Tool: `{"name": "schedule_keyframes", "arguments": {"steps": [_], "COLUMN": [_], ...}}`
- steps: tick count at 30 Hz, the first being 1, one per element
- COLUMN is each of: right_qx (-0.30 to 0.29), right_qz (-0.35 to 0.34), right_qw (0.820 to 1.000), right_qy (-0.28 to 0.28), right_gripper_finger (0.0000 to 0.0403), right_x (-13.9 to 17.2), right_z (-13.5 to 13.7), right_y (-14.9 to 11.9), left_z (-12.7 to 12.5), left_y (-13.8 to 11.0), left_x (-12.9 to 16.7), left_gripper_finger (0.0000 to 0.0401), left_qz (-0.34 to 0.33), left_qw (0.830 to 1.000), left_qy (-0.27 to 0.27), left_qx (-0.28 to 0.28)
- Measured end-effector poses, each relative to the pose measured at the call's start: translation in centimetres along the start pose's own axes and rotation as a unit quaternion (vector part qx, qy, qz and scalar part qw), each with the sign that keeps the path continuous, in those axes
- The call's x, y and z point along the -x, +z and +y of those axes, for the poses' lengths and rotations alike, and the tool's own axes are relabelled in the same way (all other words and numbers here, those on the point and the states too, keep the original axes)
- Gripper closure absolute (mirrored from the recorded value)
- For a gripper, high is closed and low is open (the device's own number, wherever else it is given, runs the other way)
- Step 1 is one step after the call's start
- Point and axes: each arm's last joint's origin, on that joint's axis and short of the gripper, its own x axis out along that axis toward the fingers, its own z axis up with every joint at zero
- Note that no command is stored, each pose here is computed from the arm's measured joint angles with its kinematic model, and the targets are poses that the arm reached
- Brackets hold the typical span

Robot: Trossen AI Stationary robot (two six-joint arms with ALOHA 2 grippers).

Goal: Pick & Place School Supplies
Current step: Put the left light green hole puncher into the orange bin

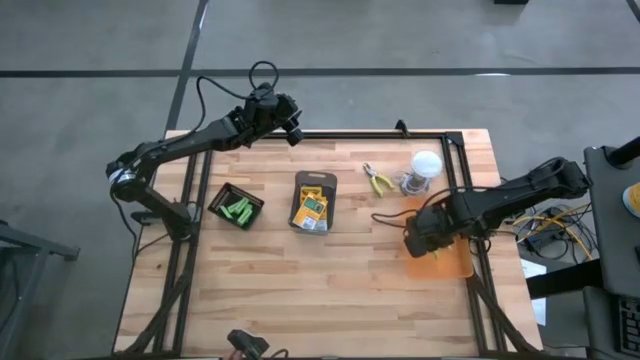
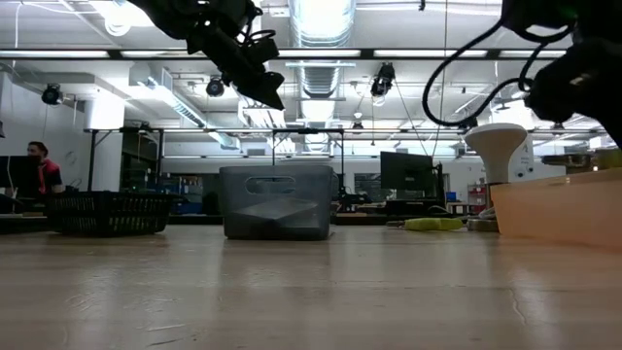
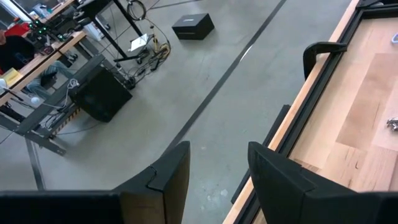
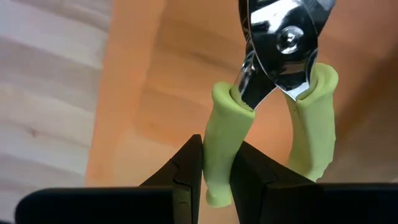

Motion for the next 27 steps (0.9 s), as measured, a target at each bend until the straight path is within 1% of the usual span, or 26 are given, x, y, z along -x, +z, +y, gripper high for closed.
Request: {"name": "schedule_keyframes", "arguments": {"steps": [6, 13, 22, 27], "right_qx": [-0.072, -0.075, -0.075, -0.08], "right_qz": [0.0, 0.0, -0.001, -0.001], "right_qw": [0.997, 0.997, 0.997, 0.997], "right_qy": [-0.021, -0.026, -0.026, -0.02], "right_gripper_finger": [0.0346, 0.0341, 0.0278, 0.0253], "right_x": [-1.1, -1.5, -1.9, -2.0], "right_z": [-0.7, -0.9, -1.1, -1.0], "right_y": [0.1, 0.2, 0.3, 0.3], "left_z": [0.0, 0.0, 0.0, 0.0], "left_y": [0.0, 0.0, 0.0, 0.0], "left_x": [0.0, 0.0, 0.0, 0.0], "left_gripper_finger": [0.0233, 0.0233, 0.0233, 0.0233], "left_qz": [0.0, 0.0, -0.001, 0.0], "left_qw": [1.0, 1.0, 1.0, 1.0], "left_qy": [0.0, 0.0, 0.0, 0.0], "left_qx": [0.0, 0.0, 0.0, 0.0]}}
